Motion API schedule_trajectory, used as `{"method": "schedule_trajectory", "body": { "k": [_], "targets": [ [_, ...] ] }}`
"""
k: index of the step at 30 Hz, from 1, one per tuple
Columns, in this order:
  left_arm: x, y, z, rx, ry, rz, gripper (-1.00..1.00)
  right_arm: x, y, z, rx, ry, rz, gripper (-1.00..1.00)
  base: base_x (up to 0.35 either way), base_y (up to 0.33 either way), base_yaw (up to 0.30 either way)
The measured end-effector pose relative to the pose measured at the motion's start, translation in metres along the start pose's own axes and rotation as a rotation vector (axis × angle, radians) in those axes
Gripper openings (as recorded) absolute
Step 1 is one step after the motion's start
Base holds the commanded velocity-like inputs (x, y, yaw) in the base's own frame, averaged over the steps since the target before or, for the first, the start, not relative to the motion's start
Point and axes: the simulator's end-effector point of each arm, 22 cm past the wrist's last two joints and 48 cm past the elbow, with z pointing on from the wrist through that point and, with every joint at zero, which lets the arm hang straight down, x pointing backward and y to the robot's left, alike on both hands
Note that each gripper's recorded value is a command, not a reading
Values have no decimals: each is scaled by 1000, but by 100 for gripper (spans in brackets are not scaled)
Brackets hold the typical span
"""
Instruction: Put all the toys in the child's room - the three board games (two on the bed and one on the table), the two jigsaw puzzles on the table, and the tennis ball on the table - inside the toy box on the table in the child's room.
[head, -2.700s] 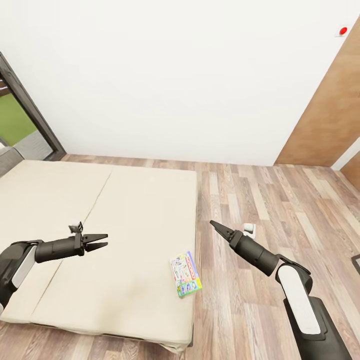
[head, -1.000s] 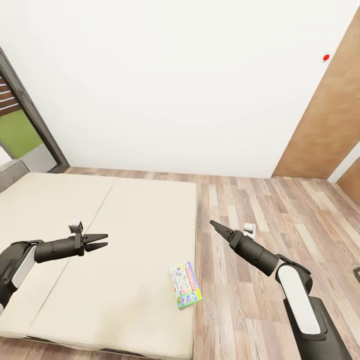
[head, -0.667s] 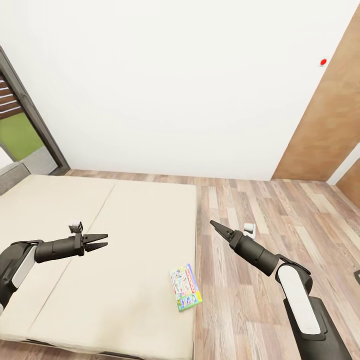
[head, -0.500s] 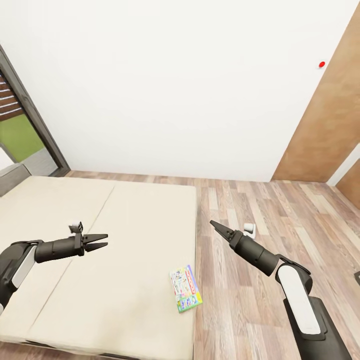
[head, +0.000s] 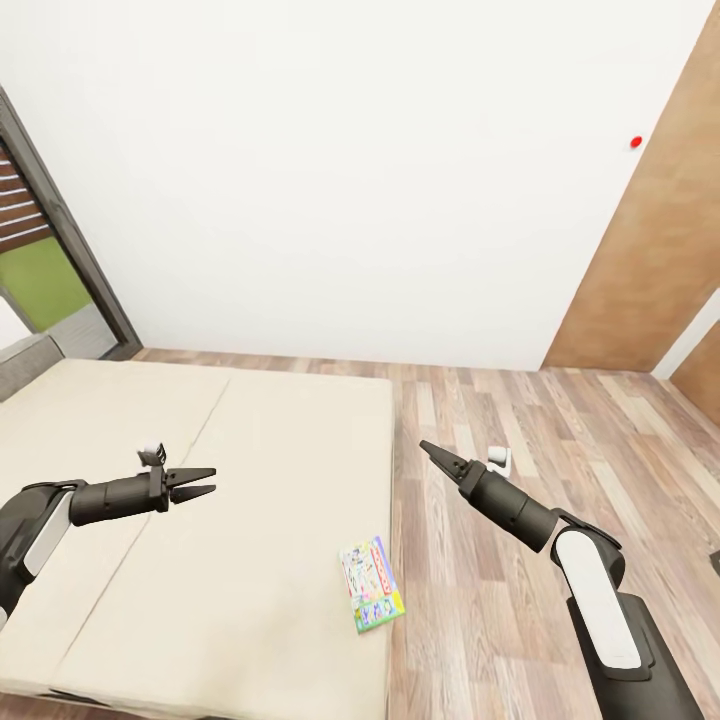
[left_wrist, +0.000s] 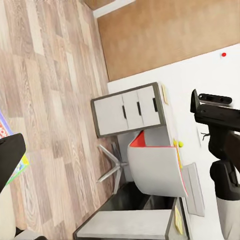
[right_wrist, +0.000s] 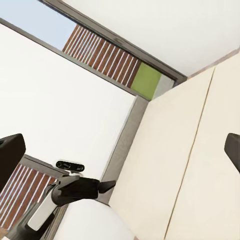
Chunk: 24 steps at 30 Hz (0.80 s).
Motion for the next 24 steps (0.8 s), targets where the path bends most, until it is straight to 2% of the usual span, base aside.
{"method": "schedule_trajectory", "body": {
  "k": [24],
  "targets": [
    [-7, -19, -5, 10, -14, 35, 100, -8, 20, -2, -23, -14, -29, 100, 0, 0, 0]
  ]
}}
